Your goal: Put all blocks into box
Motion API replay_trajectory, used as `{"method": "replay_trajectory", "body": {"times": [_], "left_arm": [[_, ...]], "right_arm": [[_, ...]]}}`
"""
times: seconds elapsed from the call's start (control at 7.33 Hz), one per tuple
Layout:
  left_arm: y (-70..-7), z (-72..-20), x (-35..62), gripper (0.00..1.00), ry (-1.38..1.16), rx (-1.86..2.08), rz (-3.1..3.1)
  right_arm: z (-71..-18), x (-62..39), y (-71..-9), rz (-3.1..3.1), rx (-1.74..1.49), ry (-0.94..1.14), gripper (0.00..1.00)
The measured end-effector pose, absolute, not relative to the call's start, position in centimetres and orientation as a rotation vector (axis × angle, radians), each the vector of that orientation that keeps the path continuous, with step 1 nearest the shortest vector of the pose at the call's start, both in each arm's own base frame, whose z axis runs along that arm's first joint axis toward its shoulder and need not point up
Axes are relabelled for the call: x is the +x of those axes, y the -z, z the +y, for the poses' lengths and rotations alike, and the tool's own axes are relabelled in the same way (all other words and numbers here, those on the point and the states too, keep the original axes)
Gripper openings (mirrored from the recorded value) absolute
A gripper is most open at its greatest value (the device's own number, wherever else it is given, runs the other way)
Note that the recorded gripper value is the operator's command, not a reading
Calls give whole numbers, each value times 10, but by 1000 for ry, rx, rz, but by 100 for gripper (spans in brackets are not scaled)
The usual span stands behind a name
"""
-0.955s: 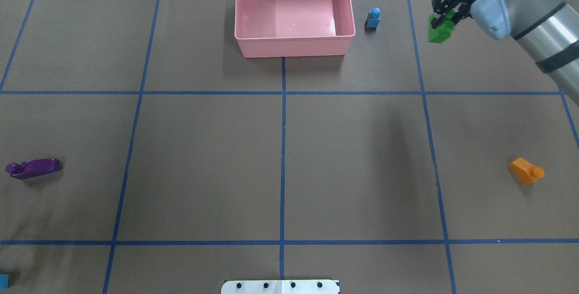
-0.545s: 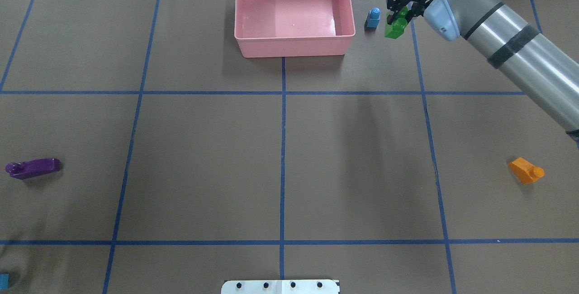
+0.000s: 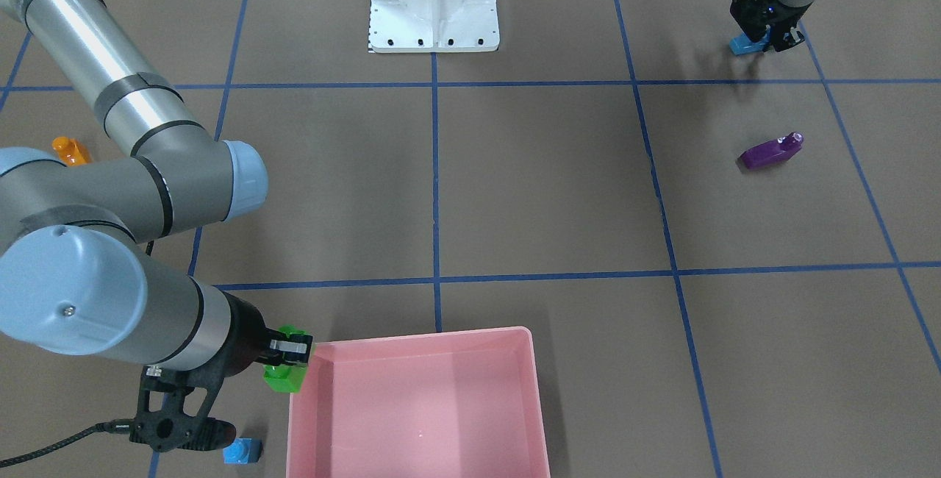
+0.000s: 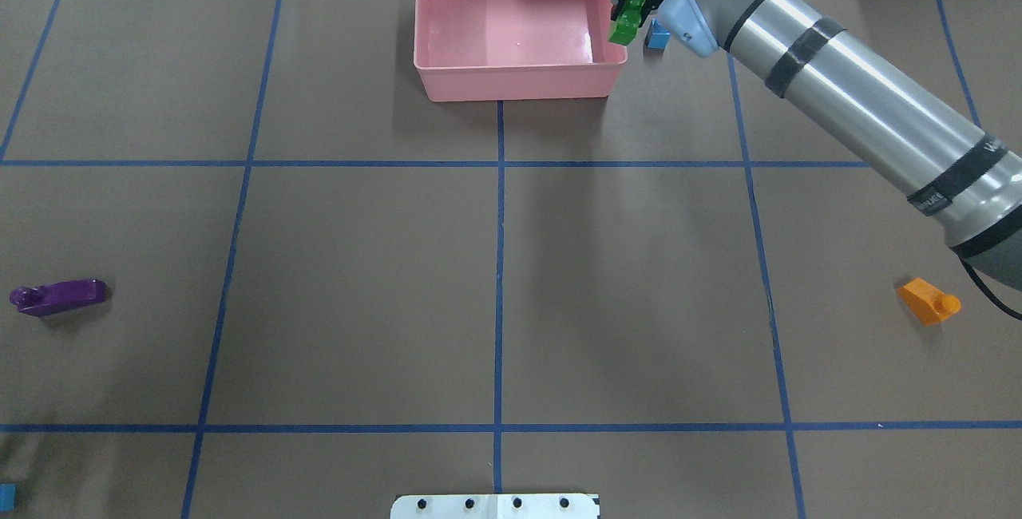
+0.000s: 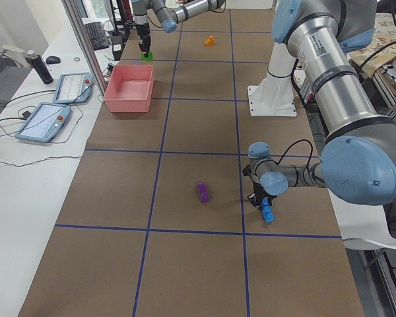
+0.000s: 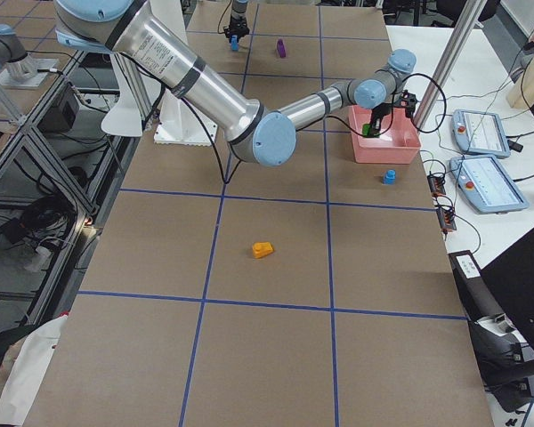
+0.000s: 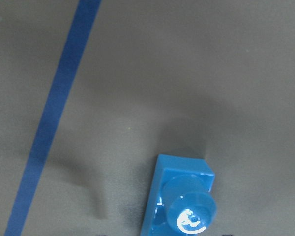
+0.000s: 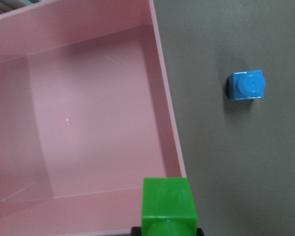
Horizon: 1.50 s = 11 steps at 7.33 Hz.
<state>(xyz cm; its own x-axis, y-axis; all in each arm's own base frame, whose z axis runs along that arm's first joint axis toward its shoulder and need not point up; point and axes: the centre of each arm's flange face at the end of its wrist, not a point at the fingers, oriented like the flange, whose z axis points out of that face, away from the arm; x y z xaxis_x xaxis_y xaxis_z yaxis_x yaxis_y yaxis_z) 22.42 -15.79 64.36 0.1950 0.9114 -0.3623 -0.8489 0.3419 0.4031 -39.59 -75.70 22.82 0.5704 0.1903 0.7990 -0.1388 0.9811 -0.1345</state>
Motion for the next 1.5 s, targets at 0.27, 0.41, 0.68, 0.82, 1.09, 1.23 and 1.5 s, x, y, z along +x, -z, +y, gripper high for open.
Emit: {"method": "replay_trajectory", "body": {"times": [0.27, 0.41, 0.68, 0.82, 1.09, 1.23, 1.5], "left_arm": [[-637, -158, 224, 0, -1236, 124, 604], [-629, -160, 226, 0, -1231, 138, 615], [-606, -189, 222, 0, -1129, 192, 666], [-589, -222, 218, 0, -1023, 233, 711], [-530, -327, 224, 0, -806, 315, 760], [-484, -388, 225, 0, -712, 323, 763], [-387, -483, 231, 0, -494, 296, 777]], "right_arm": [[-765, -443, -207, -943, 0, -321, 0], [-762, -460, -204, -941, 27, -365, 16], [-754, -486, -203, -919, 73, -399, 100], [-752, -489, -204, -915, 80, -400, 100], [-759, -475, -203, -924, 83, -394, 100], [-766, -455, -207, -938, 73, -384, 100], [-769, -384, -254, -977, 43, -380, 100]]}}
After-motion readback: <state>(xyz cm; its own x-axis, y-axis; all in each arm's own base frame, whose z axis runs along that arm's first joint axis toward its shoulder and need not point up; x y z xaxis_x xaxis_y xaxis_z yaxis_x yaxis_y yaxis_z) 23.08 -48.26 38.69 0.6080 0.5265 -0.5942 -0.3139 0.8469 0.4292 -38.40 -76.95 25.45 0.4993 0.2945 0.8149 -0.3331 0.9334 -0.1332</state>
